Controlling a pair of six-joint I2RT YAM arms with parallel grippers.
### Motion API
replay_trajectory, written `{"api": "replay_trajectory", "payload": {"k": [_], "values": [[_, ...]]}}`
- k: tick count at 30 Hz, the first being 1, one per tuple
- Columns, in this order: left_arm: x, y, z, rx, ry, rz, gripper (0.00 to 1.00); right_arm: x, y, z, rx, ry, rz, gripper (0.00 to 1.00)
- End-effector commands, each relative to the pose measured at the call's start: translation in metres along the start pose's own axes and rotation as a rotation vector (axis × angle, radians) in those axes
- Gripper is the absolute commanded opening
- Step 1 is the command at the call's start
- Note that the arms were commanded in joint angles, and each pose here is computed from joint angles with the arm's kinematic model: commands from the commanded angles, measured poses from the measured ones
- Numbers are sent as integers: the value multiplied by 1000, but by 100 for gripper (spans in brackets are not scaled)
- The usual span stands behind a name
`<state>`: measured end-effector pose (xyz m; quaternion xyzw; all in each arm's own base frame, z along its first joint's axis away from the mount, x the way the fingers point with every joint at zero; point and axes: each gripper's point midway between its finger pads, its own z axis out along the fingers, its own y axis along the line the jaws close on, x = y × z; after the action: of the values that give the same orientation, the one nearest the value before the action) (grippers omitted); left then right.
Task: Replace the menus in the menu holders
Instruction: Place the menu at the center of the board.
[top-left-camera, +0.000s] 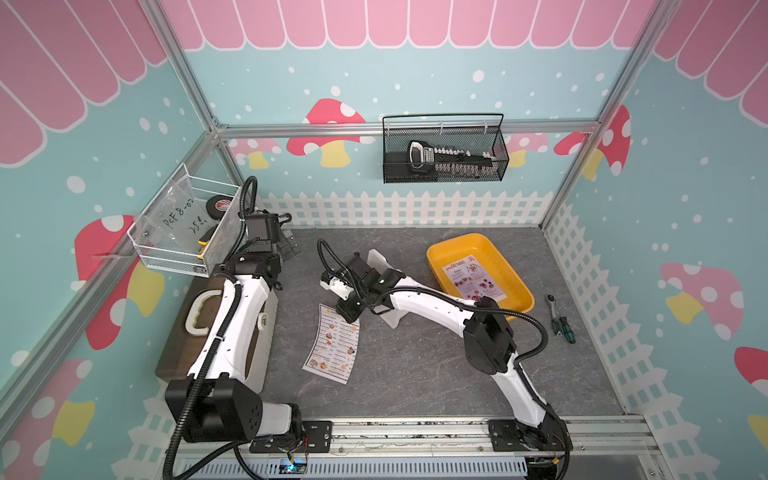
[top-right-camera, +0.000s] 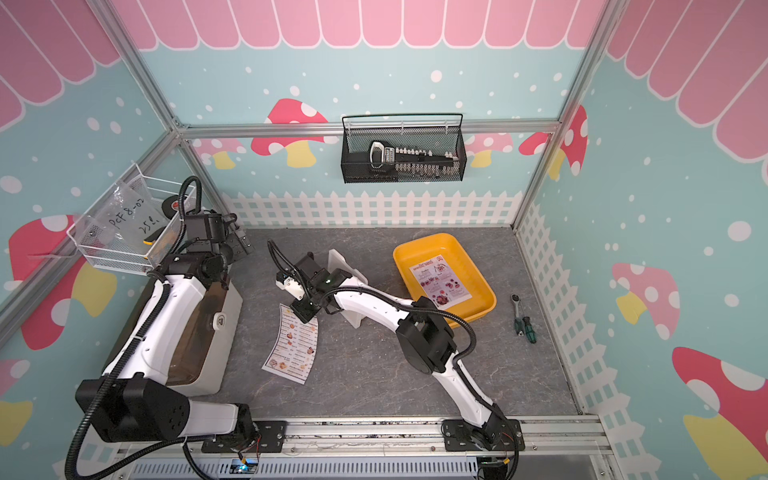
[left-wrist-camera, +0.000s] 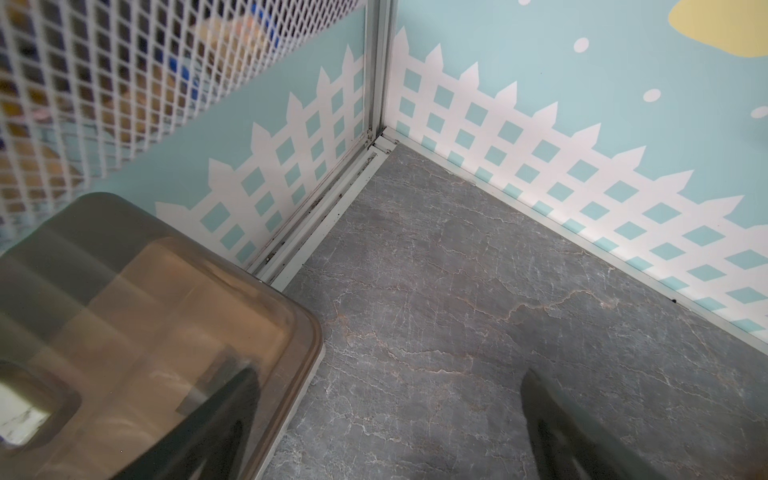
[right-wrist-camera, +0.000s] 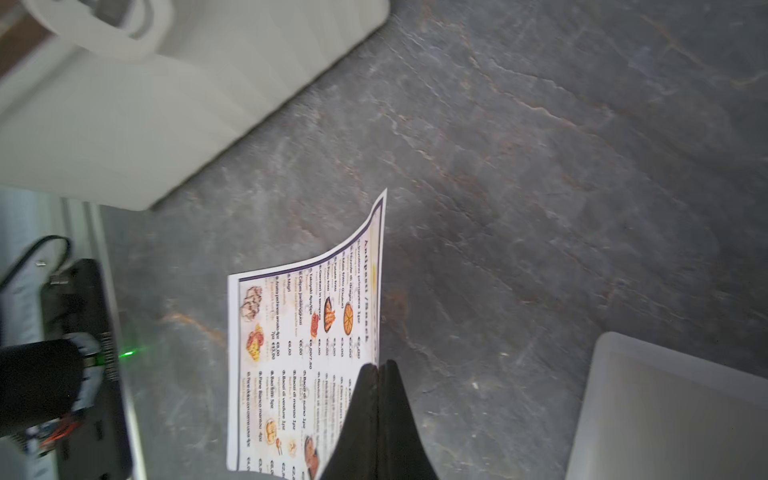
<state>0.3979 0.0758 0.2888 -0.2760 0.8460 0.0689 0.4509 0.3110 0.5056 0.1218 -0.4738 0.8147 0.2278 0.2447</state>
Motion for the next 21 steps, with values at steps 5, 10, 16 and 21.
{"api": "replay_trajectory", "payload": {"k": [5, 10, 16, 21], "values": [[-2, -3, -2, 19, -10, 3, 99, -17, -31, -1, 189, -29, -92, 27], [8, -18, -11, 41, 0, 64, 99, -49, -16, -55, 152, -127, -75, 45], [39, -50, -40, 116, 37, 185, 99, -55, -20, -156, 177, -206, 14, 54], [93, -73, -80, 283, 148, 291, 99, 21, -91, -232, 342, -182, 226, 62]]}}
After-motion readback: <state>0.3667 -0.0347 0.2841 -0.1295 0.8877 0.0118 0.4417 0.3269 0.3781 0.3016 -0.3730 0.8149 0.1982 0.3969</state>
